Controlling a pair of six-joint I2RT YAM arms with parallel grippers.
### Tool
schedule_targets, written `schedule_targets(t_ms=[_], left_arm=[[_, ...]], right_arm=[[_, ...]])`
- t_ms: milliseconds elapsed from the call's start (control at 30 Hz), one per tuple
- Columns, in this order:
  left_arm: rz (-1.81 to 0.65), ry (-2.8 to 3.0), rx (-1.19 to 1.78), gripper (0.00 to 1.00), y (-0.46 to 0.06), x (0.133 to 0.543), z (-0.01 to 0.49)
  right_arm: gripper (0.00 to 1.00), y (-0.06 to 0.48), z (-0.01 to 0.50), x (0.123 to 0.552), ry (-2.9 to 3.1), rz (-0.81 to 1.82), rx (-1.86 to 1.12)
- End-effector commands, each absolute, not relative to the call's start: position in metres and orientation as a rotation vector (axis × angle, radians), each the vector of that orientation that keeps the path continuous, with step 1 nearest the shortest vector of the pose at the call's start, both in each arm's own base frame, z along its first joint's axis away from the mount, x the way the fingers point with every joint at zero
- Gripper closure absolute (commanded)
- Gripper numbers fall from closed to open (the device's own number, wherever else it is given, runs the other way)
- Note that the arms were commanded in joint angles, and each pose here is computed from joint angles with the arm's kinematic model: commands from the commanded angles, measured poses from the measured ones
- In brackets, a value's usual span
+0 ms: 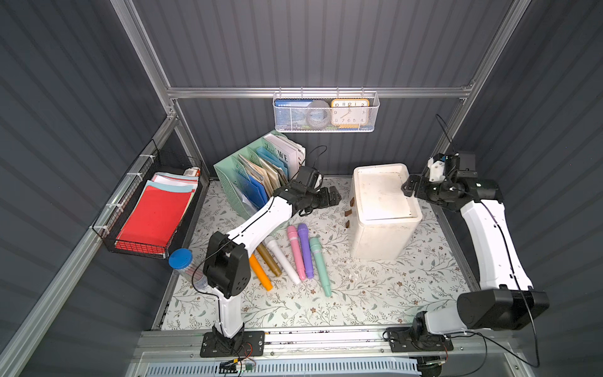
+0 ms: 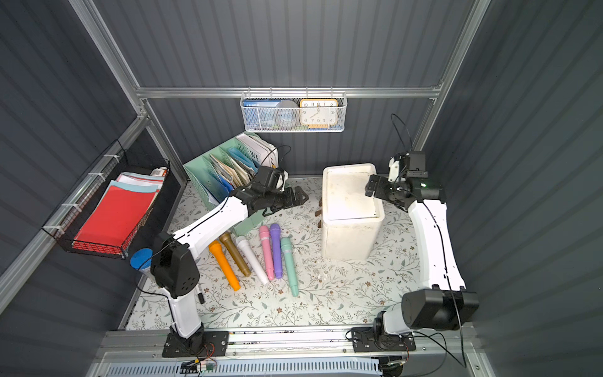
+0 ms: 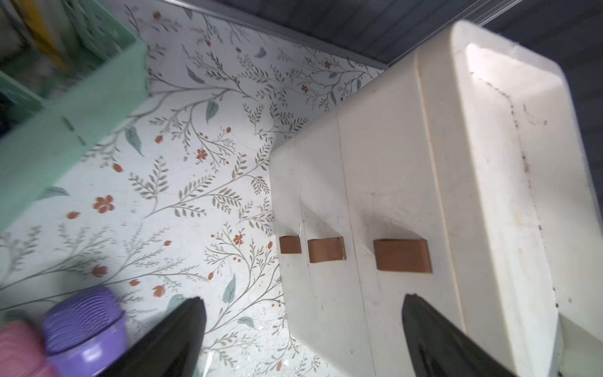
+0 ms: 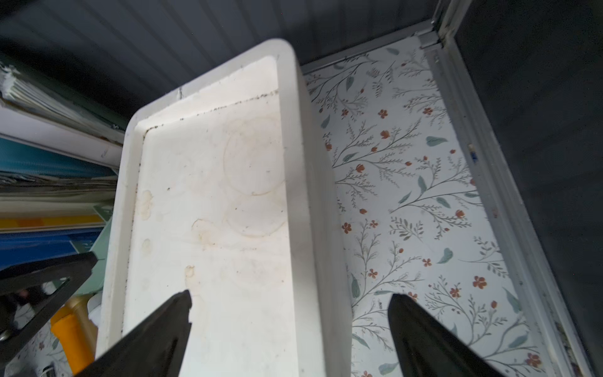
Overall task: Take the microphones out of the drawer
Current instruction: Close the drawer in the storage box, then reset both arms
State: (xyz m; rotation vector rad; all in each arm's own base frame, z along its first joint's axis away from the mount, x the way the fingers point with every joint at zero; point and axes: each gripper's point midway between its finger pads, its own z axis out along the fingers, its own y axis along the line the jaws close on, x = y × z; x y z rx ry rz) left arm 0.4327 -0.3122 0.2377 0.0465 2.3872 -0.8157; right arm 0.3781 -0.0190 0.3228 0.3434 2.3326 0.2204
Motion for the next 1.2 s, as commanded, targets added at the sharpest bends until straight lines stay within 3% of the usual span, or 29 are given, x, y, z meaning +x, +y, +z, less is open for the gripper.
schedule_targets(t_ms=[0, 167, 367, 500, 767, 967, 1167], left_arm=[[-0.571, 2.407, 0.073, 0.01, -0.271, 0.416, 0.241], [-0.266, 2.336, 0.077, 0.01, -0.211, 0.395, 0.247], [0.011, 2.300, 0.094, 0.01, -0.143, 0.371, 0.202], [-0.045, 2.341, -0.023, 0.01, -0.099, 0.361, 0.159], [0.060, 2.129, -0.088, 0.01, -0.042, 0.337, 0.123], [0.114, 2.059, -0.089, 0.01, -0.020, 0.349, 0.123], [0.158, 2.031, -0.106, 0.01, -0.001, 0.373, 0.110]], right_arm=[[0.01, -0.057, 0.338, 0.369, 2.246, 0.092, 0.488], [0.01, -0.113, 0.316, 0.351, 2.174, 0.004, 0.739], [0.01, -0.136, 0.236, 0.338, 2.200, -0.032, 0.908], [0.01, -0.120, 0.172, 0.338, 2.263, 0.041, 0.820], [0.01, -0.088, 0.101, 0.348, 2.288, -0.011, 0.565], [0.02, -0.055, 0.096, 0.366, 2.143, -0.125, 0.317], [0.02, -0.064, 0.111, 0.381, 2.010, -0.223, 0.354]])
